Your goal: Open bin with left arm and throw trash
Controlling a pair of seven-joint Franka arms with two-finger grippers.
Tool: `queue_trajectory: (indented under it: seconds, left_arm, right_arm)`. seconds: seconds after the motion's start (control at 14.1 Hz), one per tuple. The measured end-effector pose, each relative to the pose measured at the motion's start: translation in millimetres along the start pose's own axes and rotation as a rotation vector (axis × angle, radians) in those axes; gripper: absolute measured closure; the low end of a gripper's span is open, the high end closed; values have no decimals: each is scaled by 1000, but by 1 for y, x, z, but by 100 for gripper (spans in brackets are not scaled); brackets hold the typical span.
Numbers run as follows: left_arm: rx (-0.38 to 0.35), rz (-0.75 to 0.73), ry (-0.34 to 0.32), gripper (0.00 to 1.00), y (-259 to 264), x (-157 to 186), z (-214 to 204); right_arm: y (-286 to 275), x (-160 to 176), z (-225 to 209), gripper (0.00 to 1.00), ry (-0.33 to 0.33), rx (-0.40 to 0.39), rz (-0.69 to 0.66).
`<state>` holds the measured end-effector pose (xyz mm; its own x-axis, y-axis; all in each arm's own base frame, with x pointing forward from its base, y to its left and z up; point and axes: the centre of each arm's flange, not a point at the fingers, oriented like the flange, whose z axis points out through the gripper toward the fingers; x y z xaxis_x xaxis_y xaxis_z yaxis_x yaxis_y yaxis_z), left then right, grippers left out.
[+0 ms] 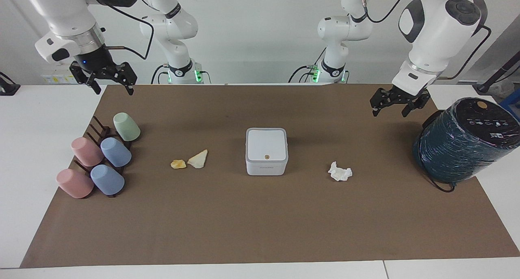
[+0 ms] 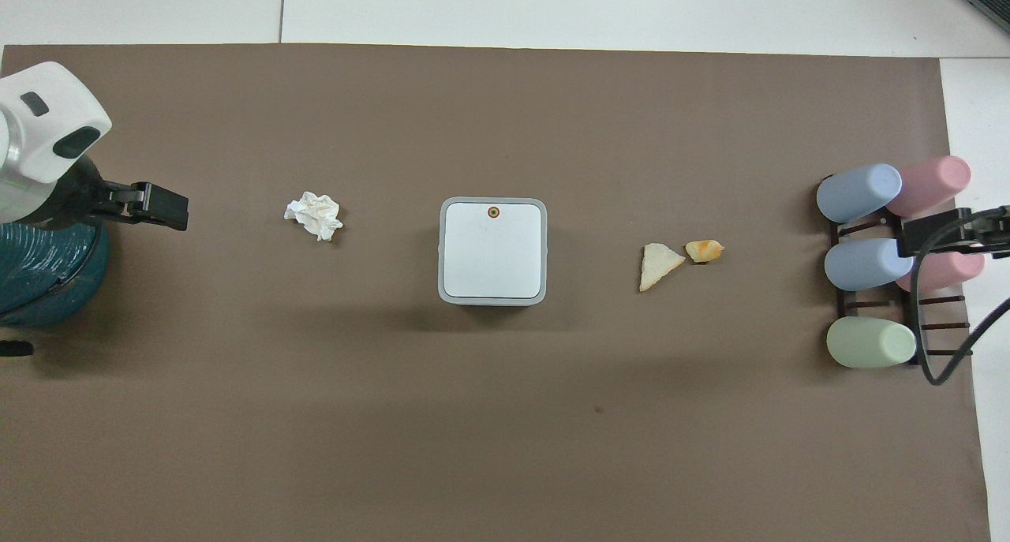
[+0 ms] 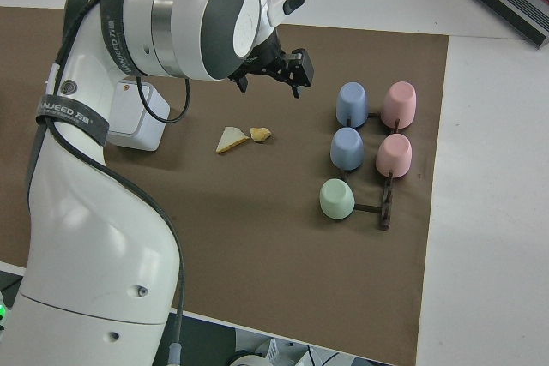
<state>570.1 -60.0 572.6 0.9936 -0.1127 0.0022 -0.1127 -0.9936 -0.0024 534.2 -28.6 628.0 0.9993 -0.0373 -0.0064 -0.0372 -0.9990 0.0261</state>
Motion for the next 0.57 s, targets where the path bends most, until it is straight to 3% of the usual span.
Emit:
queue_trajectory:
  seconds: [0.57]
  left_arm:
    - [-1,9,0,0,6,0,0]
  right_arm:
    - [4,0,0,0,-2,0,7]
